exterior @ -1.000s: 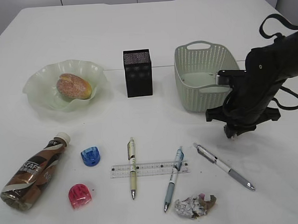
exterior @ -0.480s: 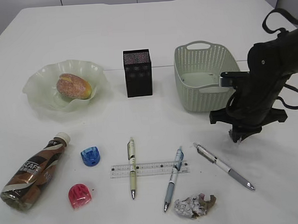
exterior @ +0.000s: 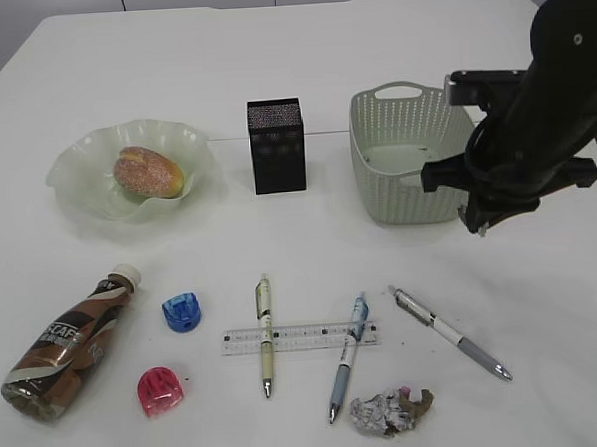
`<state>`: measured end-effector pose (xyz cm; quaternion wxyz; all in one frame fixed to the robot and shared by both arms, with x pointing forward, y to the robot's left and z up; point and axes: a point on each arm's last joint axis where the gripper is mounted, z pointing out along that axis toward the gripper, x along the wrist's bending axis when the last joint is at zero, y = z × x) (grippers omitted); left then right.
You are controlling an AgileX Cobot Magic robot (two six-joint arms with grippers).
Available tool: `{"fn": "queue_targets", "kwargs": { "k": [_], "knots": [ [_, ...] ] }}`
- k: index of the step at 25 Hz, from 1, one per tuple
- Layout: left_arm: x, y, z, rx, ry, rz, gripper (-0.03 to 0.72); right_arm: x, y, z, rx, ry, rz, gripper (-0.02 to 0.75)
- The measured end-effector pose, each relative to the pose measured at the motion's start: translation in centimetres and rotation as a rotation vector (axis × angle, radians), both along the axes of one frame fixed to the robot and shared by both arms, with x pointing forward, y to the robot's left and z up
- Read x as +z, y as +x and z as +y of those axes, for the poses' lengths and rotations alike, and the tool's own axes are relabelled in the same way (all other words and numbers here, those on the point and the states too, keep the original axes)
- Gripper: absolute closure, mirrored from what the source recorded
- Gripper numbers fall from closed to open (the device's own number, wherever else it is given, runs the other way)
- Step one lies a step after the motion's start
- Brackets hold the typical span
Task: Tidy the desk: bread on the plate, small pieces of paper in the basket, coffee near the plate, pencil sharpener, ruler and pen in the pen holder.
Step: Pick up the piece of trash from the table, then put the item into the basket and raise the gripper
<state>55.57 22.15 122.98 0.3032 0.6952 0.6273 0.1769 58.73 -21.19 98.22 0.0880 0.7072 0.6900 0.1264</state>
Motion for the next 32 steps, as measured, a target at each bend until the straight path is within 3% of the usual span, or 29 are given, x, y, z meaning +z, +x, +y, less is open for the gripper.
{"fn": "queue_targets", "kwargs": {
  "k": [5,14,27,30,32],
  "knots": [
    [0.0,0.0,0.0,0.0,0.0,0.0,0.191,3.7,0.3,0.3,0.017,0.009,-0.108,0.722],
    [0.0,0.0,0.0,0.0,0.0,0.0,0.191,9.2,5.2,0.9,0.046,-0.034,-0.336,0.722],
    [0.0,0.0,0.0,0.0,0.0,0.0,0.192,5.0,10.3,2.0,0.074,-0.078,-0.356,0.714],
    [0.0,0.0,0.0,0.0,0.0,0.0,0.192,3.9,11.0,2.2,0.075,-0.074,-0.353,0.652],
    [0.0,0.0,0.0,0.0,0.0,0.0,0.192,3.3,11.2,2.3,0.064,-0.069,-0.346,0.549]
  ]
}}
